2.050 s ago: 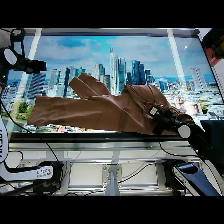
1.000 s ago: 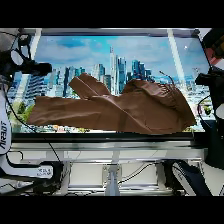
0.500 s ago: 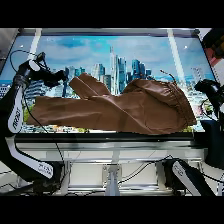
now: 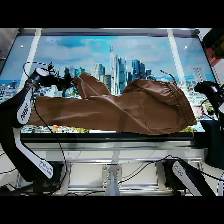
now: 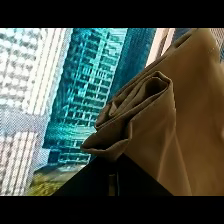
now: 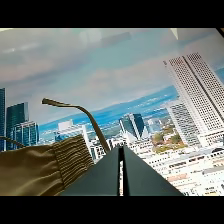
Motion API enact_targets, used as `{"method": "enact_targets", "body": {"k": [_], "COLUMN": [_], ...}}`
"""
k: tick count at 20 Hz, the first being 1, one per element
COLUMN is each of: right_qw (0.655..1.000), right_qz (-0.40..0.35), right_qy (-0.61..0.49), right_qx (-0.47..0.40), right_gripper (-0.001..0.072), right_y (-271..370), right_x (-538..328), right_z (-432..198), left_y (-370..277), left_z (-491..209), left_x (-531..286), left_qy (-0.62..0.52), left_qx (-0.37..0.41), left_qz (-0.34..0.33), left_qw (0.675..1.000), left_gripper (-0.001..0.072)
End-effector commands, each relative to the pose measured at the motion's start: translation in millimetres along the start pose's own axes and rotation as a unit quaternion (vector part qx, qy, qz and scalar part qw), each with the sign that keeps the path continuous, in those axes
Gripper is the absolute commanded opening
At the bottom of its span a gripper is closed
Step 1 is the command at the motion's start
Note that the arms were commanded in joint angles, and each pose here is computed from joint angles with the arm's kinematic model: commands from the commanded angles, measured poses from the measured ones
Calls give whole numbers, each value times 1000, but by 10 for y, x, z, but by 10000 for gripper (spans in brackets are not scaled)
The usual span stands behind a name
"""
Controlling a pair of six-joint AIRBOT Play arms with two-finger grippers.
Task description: Fold the clothes and pants, and hang the long-sleeved shirts on hangers.
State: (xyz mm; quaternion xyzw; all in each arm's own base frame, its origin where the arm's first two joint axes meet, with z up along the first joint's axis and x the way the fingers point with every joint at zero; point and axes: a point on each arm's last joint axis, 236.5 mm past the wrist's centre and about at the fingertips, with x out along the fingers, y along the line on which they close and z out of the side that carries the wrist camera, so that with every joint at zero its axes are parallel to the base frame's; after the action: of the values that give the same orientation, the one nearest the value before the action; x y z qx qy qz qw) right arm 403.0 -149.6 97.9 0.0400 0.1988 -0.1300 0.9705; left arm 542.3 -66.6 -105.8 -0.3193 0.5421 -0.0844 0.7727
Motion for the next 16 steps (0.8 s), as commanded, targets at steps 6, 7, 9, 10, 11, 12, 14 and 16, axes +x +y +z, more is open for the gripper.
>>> {"method": "enact_targets", "body": {"k": [6,7,9,10,11,12,14,16], "right_qw": [988,987,982,977,974,971,963,952], "right_qz": [78,75,51,48,56,70,101,118], "right_qy": [128,140,154,163,174,188,216,247], "right_qx": [-21,8,100,128,134,133,129,139], "right_gripper": [21,22,72,205,254,254,254,257], "right_y": [310,295,160,116,119,163,263,321], "right_x": [154,214,376,456,518,569,669,759], "right_z": [-705,-764,-780,-776,-770,-761,-731,-742], "left_y": [-887,-980,-1143,-1226,-1309,-1400,-1613,-1760], "left_z": [957,1027,1144,1212,1272,1320,1335,1325], "left_x": [-693,-862,-1191,-1384,-1576,-1782,-2184,-2561], "left_qy": [-177,-193,-227,-248,-270,-295,-336,-370], "left_qx": [44,61,88,94,102,124,199,256], "left_qz": [-147,-149,-152,-153,-153,-149,-135,-118], "left_qw": [972,968,958,952,945,936,910,885], "left_gripper": [31,31,31,31,31,30,31,30]}}
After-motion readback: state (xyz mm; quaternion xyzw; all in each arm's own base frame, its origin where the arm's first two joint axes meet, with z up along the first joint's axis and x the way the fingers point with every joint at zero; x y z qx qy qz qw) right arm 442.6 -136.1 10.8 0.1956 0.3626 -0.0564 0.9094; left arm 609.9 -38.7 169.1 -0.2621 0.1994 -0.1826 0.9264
